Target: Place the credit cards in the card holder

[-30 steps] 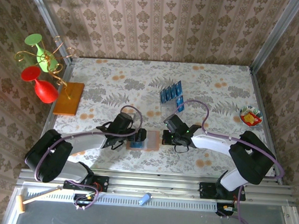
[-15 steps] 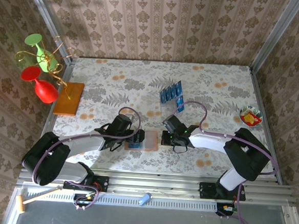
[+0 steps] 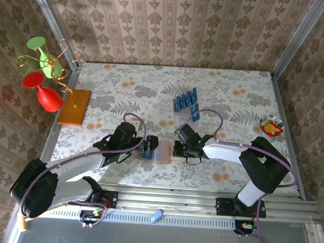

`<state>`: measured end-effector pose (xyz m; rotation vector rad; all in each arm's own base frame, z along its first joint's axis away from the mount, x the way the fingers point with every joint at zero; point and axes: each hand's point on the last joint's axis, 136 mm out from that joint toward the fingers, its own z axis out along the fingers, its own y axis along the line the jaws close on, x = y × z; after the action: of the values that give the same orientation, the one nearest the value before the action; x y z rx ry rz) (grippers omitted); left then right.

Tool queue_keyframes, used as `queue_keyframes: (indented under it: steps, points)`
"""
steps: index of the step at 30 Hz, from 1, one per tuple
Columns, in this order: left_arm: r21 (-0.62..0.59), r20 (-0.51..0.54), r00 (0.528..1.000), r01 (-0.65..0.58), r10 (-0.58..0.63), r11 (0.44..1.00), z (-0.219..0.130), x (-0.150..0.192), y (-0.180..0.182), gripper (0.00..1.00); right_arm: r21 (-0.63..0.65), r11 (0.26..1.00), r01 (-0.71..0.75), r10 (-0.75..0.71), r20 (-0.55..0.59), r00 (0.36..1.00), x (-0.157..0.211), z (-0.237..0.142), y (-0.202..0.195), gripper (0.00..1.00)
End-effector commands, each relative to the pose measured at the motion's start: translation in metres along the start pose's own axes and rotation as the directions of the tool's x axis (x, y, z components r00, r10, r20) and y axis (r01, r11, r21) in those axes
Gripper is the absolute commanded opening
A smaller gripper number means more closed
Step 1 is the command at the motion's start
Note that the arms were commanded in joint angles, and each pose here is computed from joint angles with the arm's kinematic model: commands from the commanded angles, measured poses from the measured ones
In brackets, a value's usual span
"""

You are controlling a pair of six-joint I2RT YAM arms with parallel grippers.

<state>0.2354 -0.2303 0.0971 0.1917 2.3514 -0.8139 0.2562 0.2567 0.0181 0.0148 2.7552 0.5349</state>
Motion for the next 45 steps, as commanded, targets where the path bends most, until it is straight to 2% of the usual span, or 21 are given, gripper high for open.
queue_keyframes:
  steps: [1,12,20,23,26,29,34,41,45]
  points:
    - [0.072,0.018,0.999,0.040,-0.041,0.997,-0.002,-0.007,-0.017,1.00,-0.018,1.000,-0.009,0.009,-0.018,1.000,0.002,0.011,0.008,0.00]
    - [0.167,0.016,0.999,0.029,-0.032,0.986,0.019,-0.010,-0.062,1.00,-0.026,1.000,-0.013,0.012,-0.019,1.000,0.002,0.013,0.010,0.00]
    - [0.153,0.000,0.999,0.044,-0.045,0.987,0.039,0.002,-0.064,1.00,-0.034,0.999,-0.024,0.023,-0.014,1.000,0.001,0.009,0.009,0.01]
    - [0.135,-0.008,0.999,0.049,-0.048,0.990,0.045,0.008,-0.059,1.00,-0.041,0.999,-0.034,0.034,0.001,0.999,-0.002,0.001,0.007,0.19]
    - [0.121,-0.020,0.998,0.057,-0.055,0.991,0.052,0.013,-0.055,1.00,-0.045,0.998,-0.041,0.041,0.015,0.999,-0.006,-0.009,0.003,0.30]
    - [0.109,-0.034,0.998,0.065,-0.061,0.992,0.058,0.020,-0.052,1.00,-0.050,0.997,-0.050,0.053,0.041,0.998,-0.010,-0.023,-0.001,0.37]
    - [0.086,-0.052,0.996,0.071,-0.067,0.994,0.067,0.031,-0.045,1.00,-0.046,0.997,-0.069,0.072,0.086,0.994,-0.017,-0.046,-0.011,0.43]
    - [0.064,-0.057,0.996,0.067,-0.064,0.996,0.067,0.036,-0.039,1.00,-0.057,0.995,-0.085,0.092,0.137,0.986,-0.023,-0.070,-0.021,0.43]
    - [0.071,-0.045,0.998,0.049,-0.046,0.996,0.059,0.024,-0.045,1.00,-0.106,0.991,-0.078,0.093,0.142,0.986,-0.025,-0.078,-0.012,0.36]
